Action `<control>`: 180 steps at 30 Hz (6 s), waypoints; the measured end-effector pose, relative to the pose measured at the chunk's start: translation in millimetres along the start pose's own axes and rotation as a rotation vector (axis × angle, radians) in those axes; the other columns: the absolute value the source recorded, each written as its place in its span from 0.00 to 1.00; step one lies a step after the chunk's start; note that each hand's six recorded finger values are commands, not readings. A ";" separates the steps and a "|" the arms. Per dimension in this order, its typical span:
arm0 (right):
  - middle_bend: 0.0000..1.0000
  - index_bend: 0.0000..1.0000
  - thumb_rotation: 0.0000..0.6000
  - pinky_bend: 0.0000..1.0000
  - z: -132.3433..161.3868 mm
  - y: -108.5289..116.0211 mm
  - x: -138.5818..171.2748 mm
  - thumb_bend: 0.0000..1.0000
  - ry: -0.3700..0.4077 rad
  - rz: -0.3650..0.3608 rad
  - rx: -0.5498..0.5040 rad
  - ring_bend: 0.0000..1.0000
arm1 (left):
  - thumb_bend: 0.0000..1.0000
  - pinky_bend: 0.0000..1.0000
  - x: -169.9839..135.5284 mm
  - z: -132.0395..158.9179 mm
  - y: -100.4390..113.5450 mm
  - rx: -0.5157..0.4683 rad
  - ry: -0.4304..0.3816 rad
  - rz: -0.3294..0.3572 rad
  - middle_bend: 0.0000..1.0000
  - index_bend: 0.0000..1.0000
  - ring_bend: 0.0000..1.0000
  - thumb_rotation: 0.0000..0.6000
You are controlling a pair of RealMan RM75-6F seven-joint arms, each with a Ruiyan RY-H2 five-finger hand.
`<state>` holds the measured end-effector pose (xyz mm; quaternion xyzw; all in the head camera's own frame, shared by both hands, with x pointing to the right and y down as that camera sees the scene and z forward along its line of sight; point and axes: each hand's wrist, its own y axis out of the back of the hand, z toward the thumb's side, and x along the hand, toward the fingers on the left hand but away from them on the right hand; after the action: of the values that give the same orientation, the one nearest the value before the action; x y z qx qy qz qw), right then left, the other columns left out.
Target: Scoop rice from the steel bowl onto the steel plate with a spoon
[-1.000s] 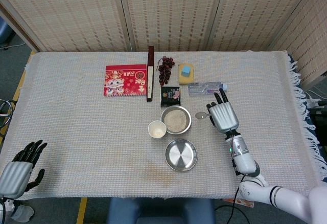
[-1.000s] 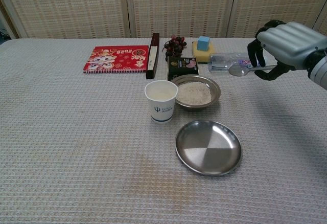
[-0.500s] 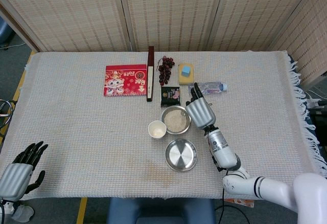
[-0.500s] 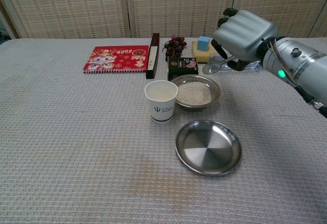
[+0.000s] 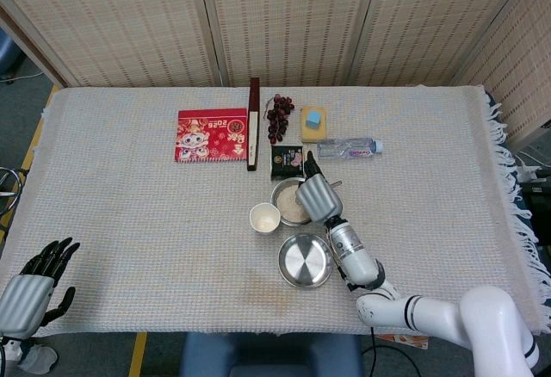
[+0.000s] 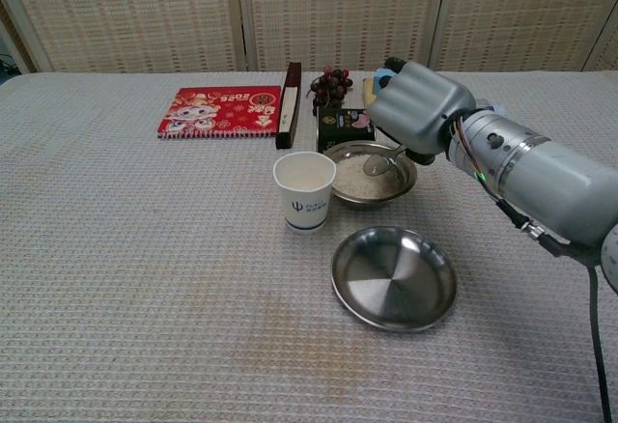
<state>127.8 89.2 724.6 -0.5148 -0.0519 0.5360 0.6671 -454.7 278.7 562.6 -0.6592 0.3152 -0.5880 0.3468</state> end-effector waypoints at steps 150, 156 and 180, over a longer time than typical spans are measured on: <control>0.57 0.80 1.00 0.05 21.0 -19.7 127.4 0.40 0.116 -0.076 -0.691 0.20 | 0.48 0.20 -6.3 2.1 -0.6 0.005 0.005 -0.004 0.00 0.00 0.00 1.00; 0.57 0.80 1.00 0.05 46.1 -24.1 123.0 0.40 0.160 -0.053 -0.657 0.20 | 0.48 0.20 -6.9 1.3 0.6 0.000 0.003 -0.001 0.00 0.00 0.00 1.00; 0.37 0.14 1.00 0.00 51.5 -33.1 127.4 0.35 0.182 0.030 -0.629 0.07 | 0.48 0.20 -7.4 0.8 1.0 -0.003 0.003 -0.004 0.00 0.00 0.00 1.00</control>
<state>171.1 223.2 711.6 -0.7422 -0.1477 0.4551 0.4692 -454.7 284.3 557.6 -0.6593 0.3152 -0.5895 0.3441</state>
